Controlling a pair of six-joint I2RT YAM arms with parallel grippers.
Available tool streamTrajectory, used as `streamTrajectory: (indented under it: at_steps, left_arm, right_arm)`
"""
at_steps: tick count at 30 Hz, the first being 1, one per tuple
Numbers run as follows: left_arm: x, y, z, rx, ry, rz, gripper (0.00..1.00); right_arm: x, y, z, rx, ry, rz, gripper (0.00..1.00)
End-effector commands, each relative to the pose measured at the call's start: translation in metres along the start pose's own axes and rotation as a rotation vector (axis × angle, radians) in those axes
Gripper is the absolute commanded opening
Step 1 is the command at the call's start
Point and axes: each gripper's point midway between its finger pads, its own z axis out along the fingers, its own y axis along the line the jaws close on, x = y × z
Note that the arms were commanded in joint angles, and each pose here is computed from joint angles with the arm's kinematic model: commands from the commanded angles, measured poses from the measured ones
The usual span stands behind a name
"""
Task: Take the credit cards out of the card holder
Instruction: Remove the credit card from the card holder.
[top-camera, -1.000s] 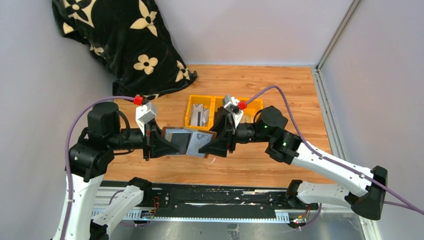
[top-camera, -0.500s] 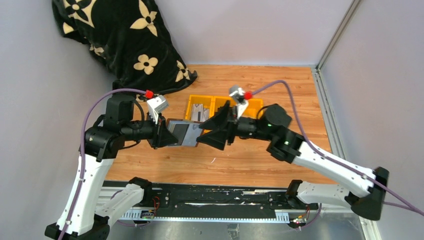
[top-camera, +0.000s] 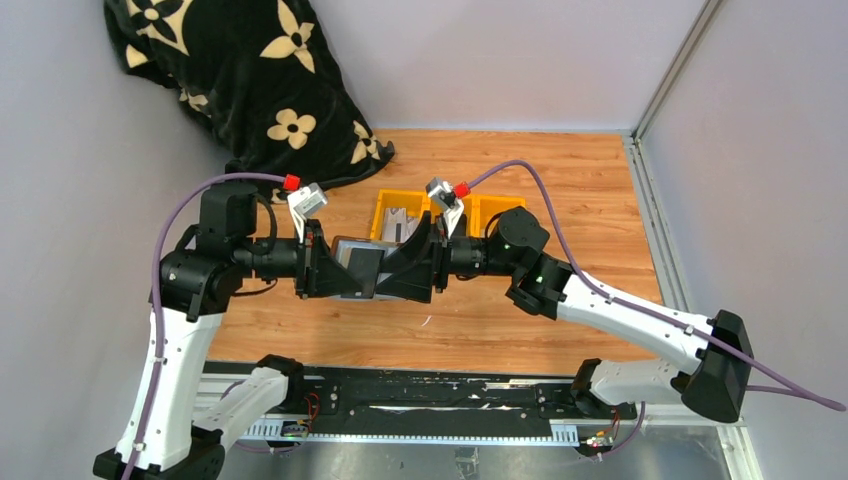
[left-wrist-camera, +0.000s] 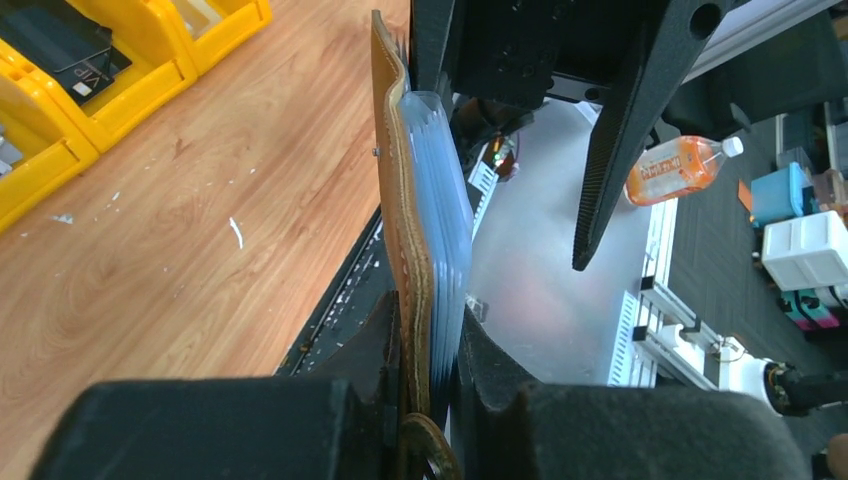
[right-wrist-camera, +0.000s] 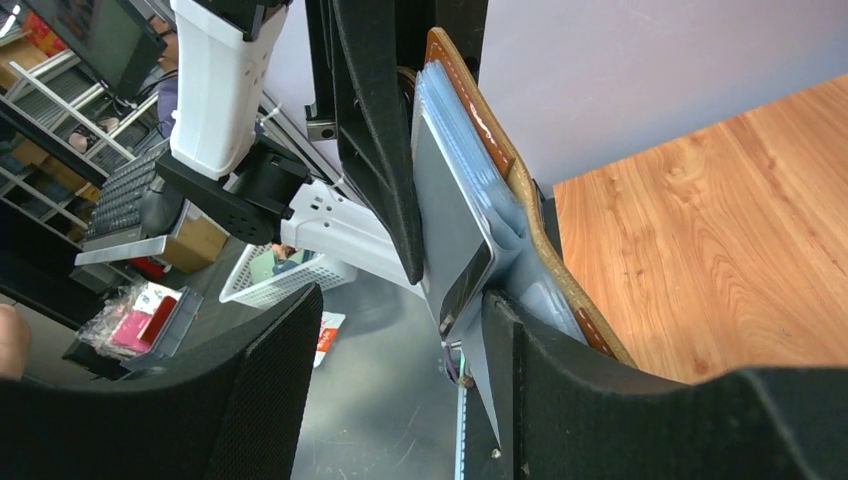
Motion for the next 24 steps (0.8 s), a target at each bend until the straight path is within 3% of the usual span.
streamTrajectory:
  at_steps: [1, 7, 17, 21, 24]
  left_arm:
    - [-0.012, -0.054, -0.013, 0.21, -0.027, 0.031, 0.05]
    - [-0.01, -0.061, -0.016, 0.229, -0.034, 0.054, 0.11]
    - [-0.007, -0.064, -0.017, 0.254, -0.032, 0.066, 0.28]
    - [-0.004, -0.066, -0.018, 0.271, -0.03, 0.067, 0.3]
    - [-0.003, -0.068, -0.018, 0.277, -0.03, 0.069, 0.29]
  right_arm:
    - [-0.01, 0.003, 0.012, -0.038, -0.033, 0.005, 0.63]
    - [-0.016, 0.016, 0.017, -0.128, -0.058, 0.048, 0.49]
    - [-0.02, 0.026, 0.024, -0.244, -0.1, 0.152, 0.08]
    - [-0.016, 0.022, 0.027, -0.243, -0.095, 0.166, 0.0]
    - [-0.012, 0.022, 0.027, -0.251, -0.079, 0.168, 0.0]
